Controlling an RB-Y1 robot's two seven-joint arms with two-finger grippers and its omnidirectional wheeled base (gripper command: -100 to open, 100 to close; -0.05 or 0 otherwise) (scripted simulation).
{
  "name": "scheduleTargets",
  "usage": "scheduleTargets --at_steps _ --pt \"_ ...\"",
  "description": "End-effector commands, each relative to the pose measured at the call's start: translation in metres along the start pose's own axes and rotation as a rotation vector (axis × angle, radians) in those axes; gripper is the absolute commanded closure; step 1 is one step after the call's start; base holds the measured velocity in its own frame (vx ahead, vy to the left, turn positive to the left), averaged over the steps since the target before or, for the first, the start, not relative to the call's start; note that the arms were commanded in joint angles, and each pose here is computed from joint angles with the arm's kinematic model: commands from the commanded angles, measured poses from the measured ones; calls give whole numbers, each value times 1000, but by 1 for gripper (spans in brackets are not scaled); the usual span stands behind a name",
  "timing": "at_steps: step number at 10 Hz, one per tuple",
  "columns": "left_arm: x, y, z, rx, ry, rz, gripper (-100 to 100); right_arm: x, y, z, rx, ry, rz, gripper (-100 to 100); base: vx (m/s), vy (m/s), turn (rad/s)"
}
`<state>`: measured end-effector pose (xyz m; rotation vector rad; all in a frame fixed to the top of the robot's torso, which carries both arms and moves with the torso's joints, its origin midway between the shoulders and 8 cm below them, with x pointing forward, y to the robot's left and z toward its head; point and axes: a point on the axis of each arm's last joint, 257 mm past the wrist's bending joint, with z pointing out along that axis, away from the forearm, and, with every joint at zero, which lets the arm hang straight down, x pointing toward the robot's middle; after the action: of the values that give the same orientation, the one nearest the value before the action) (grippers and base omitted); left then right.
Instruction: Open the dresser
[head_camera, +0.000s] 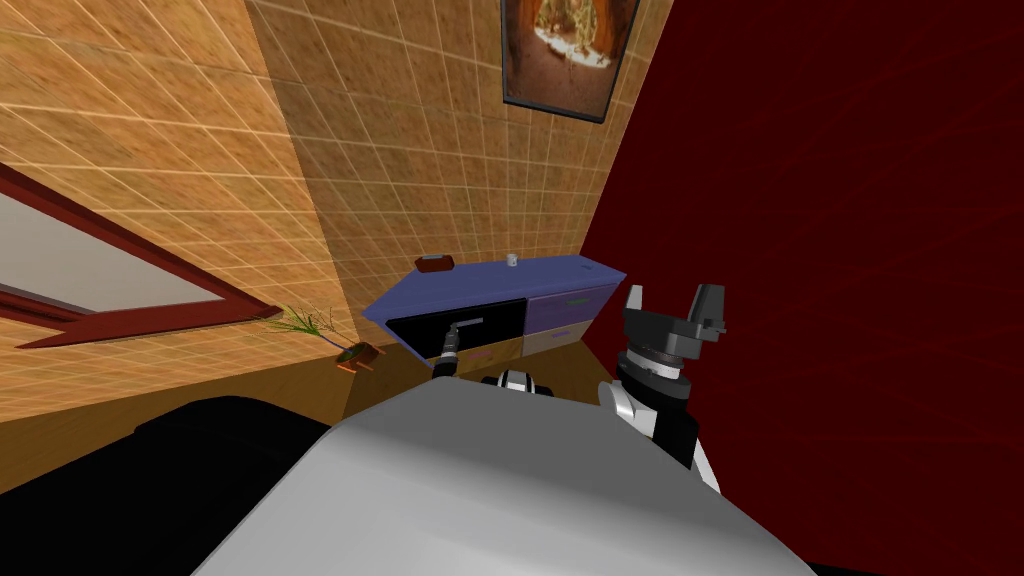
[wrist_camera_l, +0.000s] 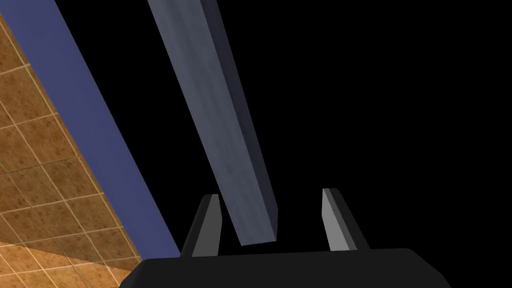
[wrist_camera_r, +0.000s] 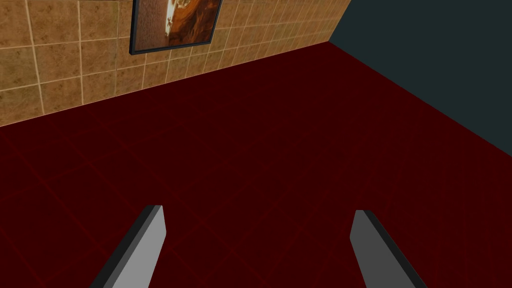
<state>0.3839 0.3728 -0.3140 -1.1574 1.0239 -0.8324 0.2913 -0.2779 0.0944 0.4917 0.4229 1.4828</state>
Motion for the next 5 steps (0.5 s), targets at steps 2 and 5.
scheduleTargets --at_steps 2,5 --pt "-10 -5 -4 22 15 34 -100 0 0 0 0 0 0 0 -7 -10 1" --pt "-27 -7 3 36 45 101 -100 0 0 0 0 0 0 0 -7 -11 -9"
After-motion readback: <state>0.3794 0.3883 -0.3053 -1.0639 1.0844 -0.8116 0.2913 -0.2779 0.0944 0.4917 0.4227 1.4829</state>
